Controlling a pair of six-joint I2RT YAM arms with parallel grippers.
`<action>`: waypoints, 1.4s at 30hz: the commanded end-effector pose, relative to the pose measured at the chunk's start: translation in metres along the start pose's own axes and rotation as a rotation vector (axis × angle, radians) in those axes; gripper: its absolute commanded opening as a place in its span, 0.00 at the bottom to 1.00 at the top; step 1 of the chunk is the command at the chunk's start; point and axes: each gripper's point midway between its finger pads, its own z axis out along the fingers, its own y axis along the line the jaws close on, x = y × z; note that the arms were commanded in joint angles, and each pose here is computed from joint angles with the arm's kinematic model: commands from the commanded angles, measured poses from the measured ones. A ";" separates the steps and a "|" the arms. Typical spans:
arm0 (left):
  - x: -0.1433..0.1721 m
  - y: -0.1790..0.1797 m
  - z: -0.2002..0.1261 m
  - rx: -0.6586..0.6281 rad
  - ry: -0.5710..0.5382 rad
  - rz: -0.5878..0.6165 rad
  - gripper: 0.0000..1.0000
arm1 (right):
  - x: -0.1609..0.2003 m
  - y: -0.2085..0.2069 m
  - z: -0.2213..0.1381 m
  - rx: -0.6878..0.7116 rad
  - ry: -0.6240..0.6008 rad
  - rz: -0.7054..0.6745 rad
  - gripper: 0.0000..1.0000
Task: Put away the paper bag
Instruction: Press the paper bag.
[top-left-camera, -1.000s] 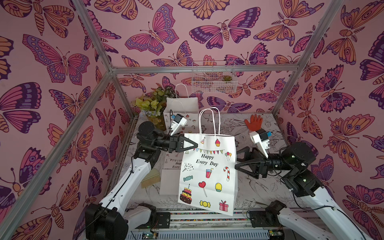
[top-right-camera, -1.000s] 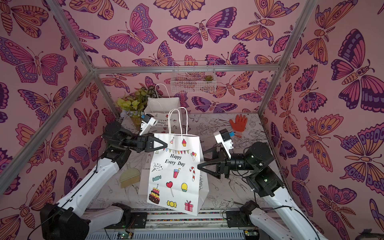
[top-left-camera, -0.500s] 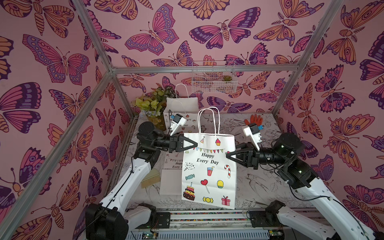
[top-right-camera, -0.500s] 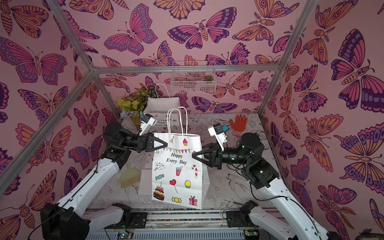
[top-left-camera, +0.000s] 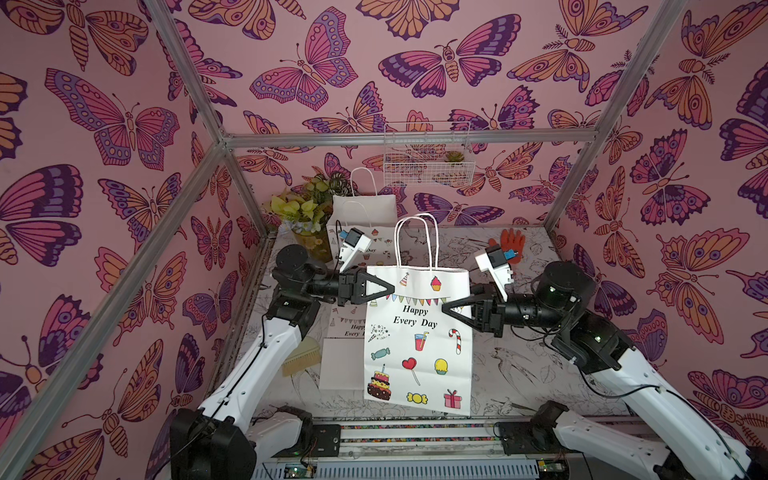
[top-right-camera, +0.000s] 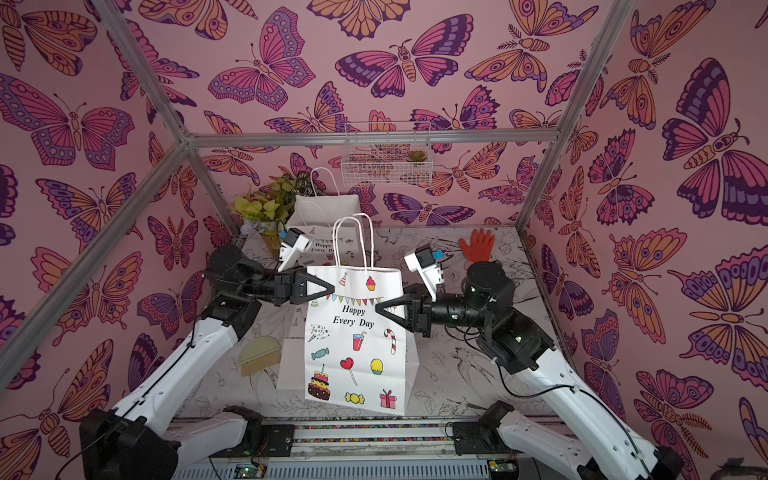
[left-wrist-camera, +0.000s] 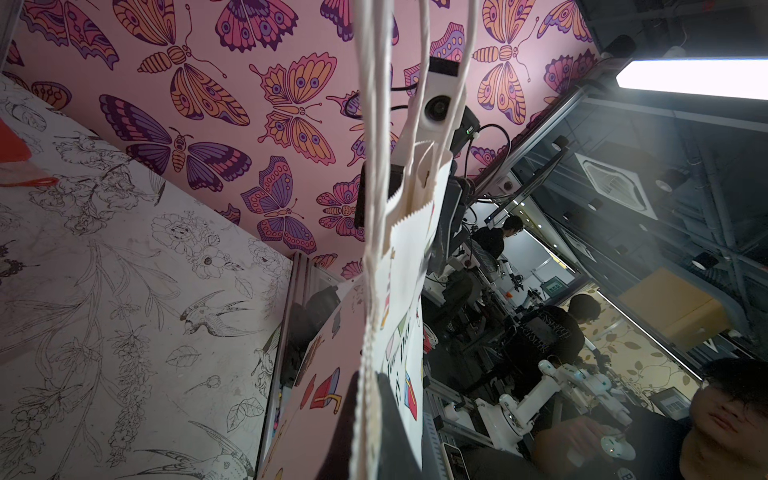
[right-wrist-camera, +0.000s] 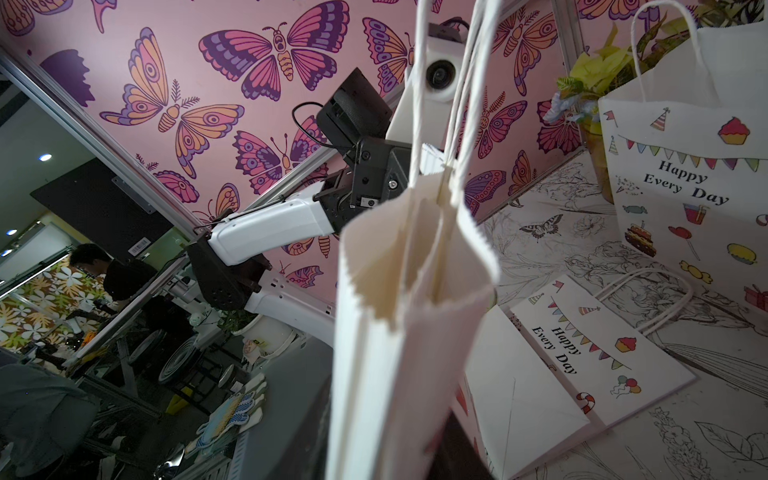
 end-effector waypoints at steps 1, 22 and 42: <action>-0.006 0.000 -0.002 -0.036 -0.048 0.024 0.00 | -0.004 0.002 0.002 0.026 0.003 -0.037 0.36; -0.024 -0.050 -0.006 -0.095 -0.201 0.165 0.74 | -0.007 -0.017 -0.012 0.155 -0.023 -0.086 0.00; 0.011 -0.011 -0.036 -0.369 -0.434 0.318 0.86 | -0.052 -0.048 -0.041 -0.193 0.032 0.055 0.00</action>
